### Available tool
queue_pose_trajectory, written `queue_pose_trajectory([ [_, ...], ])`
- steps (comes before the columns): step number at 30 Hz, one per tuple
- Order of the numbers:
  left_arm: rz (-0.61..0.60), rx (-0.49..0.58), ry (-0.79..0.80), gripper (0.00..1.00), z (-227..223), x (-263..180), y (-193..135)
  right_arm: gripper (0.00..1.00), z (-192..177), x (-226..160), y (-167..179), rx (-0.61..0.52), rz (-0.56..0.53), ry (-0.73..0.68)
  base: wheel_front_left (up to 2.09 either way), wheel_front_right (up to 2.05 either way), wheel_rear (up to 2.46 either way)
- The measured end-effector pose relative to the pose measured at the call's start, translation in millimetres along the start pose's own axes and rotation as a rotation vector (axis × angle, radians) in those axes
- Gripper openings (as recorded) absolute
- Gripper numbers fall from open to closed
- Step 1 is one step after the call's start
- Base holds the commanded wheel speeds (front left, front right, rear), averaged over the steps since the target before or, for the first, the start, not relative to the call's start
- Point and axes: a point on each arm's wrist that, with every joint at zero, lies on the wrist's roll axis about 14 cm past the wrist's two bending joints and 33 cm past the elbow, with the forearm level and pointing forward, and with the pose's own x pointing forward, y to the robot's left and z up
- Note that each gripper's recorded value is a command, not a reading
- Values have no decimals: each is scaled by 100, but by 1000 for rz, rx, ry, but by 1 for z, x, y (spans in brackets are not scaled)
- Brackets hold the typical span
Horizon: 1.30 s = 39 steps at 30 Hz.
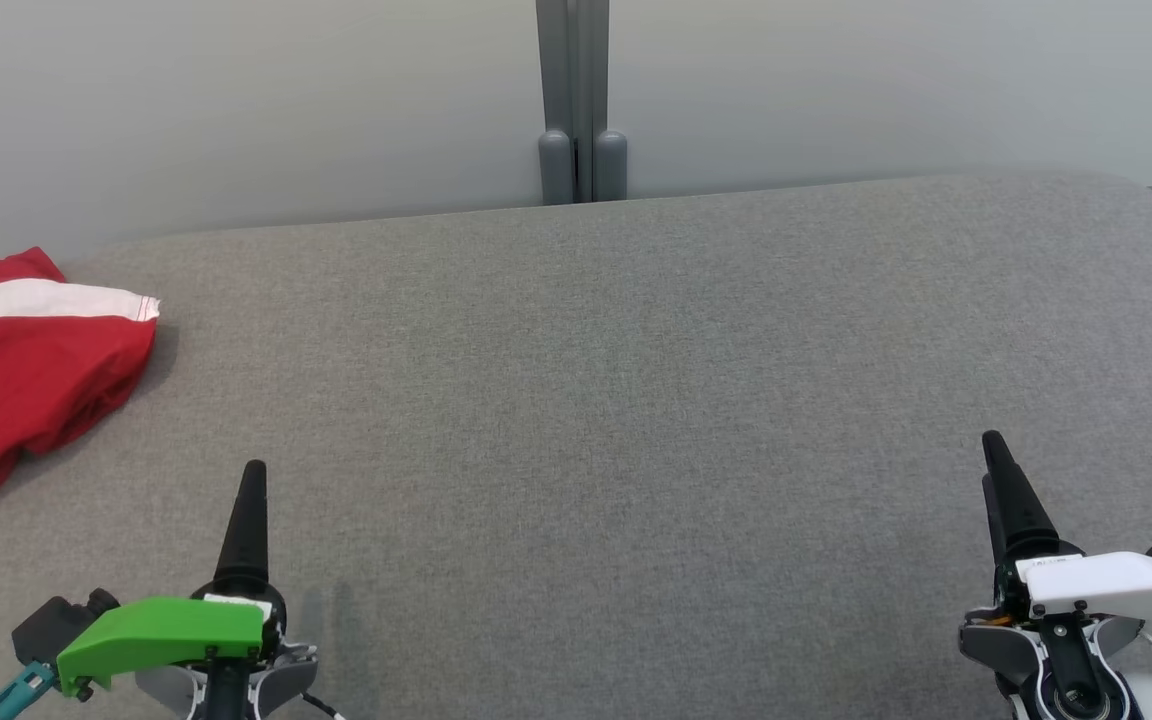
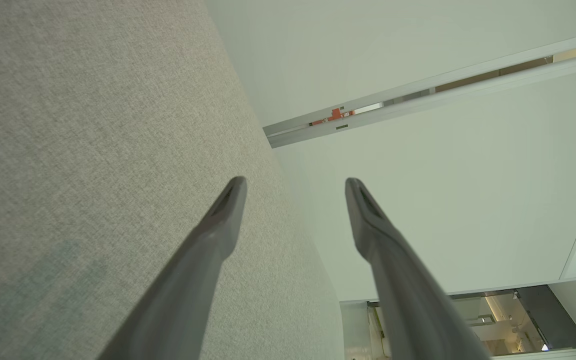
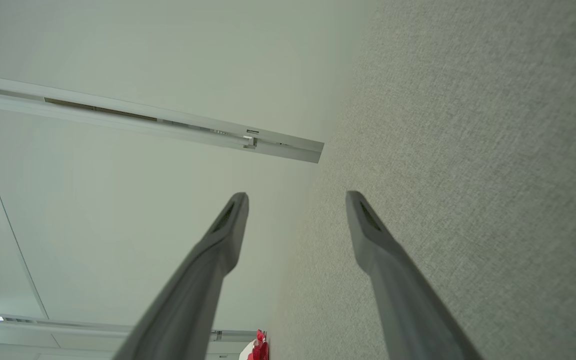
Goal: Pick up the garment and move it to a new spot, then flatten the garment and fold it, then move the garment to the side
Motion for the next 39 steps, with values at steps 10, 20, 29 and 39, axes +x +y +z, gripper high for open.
queue_pose_trajectory([
  [10,-3,246,13,100,-12,0,-6,100,-2,-1,13,-218,46,-5,0,0,0],
  [20,-12,431,11,100,-18,-1,-8,100,-3,-3,23,-440,88,-13,0,0,0],
  [29,-17,570,5,100,-22,-5,-7,100,-6,-6,27,-558,109,-19,0,0,0],
  [39,-31,694,3,100,-29,-9,-7,100,-12,-10,25,-706,123,-10,0,0,0],
])
